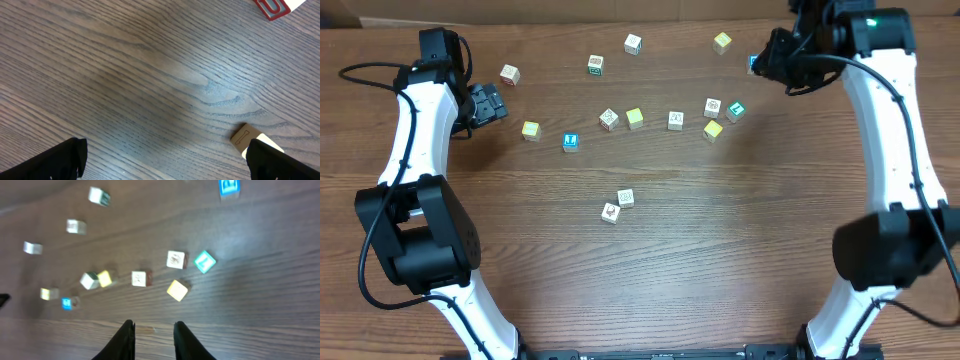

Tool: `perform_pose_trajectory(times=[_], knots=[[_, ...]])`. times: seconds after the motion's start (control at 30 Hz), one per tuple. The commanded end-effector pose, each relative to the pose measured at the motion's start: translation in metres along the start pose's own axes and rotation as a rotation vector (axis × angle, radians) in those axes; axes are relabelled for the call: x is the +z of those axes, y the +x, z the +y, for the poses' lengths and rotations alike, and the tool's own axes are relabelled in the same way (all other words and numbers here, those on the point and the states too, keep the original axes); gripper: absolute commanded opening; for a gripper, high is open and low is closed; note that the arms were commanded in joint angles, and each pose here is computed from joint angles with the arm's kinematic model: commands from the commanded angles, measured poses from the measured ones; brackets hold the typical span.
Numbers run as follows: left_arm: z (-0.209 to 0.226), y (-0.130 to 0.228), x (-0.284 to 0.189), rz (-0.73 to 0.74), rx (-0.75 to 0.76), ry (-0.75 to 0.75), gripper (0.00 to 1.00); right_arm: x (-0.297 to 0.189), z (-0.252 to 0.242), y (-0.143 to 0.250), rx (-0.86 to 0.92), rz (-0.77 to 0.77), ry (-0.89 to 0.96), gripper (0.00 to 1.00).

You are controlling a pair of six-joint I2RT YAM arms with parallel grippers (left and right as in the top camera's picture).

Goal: Form a circle
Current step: 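Swing the right arm up to the blocks at the upper right, then lower the right gripper and grasp the green-faced L block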

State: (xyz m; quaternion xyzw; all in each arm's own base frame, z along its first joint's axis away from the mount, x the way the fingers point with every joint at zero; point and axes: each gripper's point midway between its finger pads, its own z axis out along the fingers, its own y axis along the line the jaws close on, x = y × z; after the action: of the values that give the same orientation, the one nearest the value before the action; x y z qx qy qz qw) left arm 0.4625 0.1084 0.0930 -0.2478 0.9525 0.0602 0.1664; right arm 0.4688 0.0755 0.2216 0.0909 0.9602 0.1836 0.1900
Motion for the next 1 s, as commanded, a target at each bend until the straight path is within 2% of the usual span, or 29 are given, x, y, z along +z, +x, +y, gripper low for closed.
perform_pose_trajectory(times=[0.0,0.1,0.2,0.27,0.67,0.83,0.9,0.97], knots=[[0.0,0.0,-0.003,-0.006,0.01,-0.003,1.0,0.034,-0.006,0.01,0.016,0.067,0.047,0.33],[0.0,0.0,-0.003,-0.006,0.01,-0.003,1.0,0.056,-0.014,0.016,0.034,0.096,0.121,0.77],[0.0,0.0,-0.003,-0.006,0.01,-0.003,1.0,0.074,-0.017,0.023,0.029,0.119,0.179,0.94],[0.0,0.0,-0.003,-0.006,0.01,-0.003,1.0,0.086,-0.02,0.028,0.02,0.131,0.225,1.0],[0.0,0.0,-0.003,-0.006,0.01,-0.003,1.0,0.146,-0.043,0.044,0.092,0.205,0.309,1.0],[0.001,0.0,-0.003,-0.006,0.009,-0.003,0.99,0.156,-0.045,0.042,0.092,0.199,0.307,1.0],[0.001,0.0,-0.003,-0.006,0.008,-0.003,1.0,0.159,-0.043,0.038,0.087,0.18,0.298,0.95],[0.001,0.0,-0.003,-0.006,0.008,-0.003,1.0,0.161,-0.04,0.033,0.079,0.16,0.287,0.79]])
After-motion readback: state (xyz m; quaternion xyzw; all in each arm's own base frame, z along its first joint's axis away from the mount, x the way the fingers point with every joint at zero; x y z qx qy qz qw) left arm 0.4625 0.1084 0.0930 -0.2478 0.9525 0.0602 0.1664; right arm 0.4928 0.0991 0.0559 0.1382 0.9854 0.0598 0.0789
